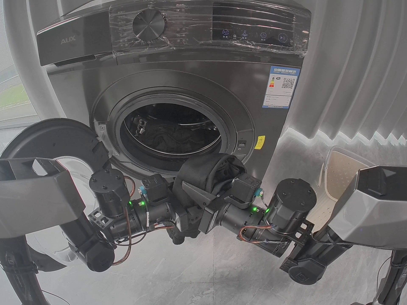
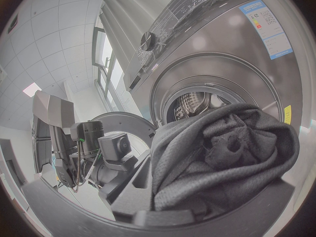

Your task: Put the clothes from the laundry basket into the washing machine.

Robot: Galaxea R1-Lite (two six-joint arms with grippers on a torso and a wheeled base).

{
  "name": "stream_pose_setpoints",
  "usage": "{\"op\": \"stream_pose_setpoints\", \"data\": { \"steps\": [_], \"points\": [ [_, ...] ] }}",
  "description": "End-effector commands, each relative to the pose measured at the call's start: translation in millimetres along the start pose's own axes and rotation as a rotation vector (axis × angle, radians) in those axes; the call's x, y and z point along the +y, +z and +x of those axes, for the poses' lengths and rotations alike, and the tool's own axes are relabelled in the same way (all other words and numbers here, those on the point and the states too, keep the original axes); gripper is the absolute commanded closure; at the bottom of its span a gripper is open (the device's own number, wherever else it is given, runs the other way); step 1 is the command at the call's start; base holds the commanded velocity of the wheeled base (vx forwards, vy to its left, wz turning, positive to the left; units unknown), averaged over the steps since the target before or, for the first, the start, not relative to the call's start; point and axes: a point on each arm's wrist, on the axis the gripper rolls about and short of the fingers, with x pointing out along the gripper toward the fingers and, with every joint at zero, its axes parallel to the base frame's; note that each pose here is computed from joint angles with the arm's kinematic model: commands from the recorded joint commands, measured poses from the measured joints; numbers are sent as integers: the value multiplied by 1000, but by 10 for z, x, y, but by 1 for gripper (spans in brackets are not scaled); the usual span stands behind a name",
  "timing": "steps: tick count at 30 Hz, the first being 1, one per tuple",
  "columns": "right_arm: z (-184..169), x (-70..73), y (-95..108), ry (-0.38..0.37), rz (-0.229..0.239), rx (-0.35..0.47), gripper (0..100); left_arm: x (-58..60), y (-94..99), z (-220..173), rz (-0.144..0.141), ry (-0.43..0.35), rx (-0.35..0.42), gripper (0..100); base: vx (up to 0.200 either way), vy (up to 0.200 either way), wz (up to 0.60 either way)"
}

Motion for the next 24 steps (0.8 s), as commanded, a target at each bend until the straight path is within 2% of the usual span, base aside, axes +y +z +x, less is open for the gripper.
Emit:
{"op": "stream_pose_setpoints", "data": {
  "steps": [1,13,14,16,19,24],
  "points": [
    [-4,3,-12,0,1,4,100,21,-1,38,3,6,-8,100,0,0,0],
    [-10,-21,-17,-6,4,7,100,37,39,19,7,11,-19,100,0,0,0],
    [-5,-26,-9,-6,5,2,0,37,39,19,7,12,-19,100,0,0,0],
    [-7,-41,1,-12,7,-1,0,39,42,22,7,14,-20,100,0,0,0],
    [-50,-72,-3,-41,10,8,0,85,37,15,-3,66,-19,100,0,0,0],
    [-278,-157,63,-110,7,33,0,246,26,-60,-7,150,-15,100,0,0,0]
  ]
}}
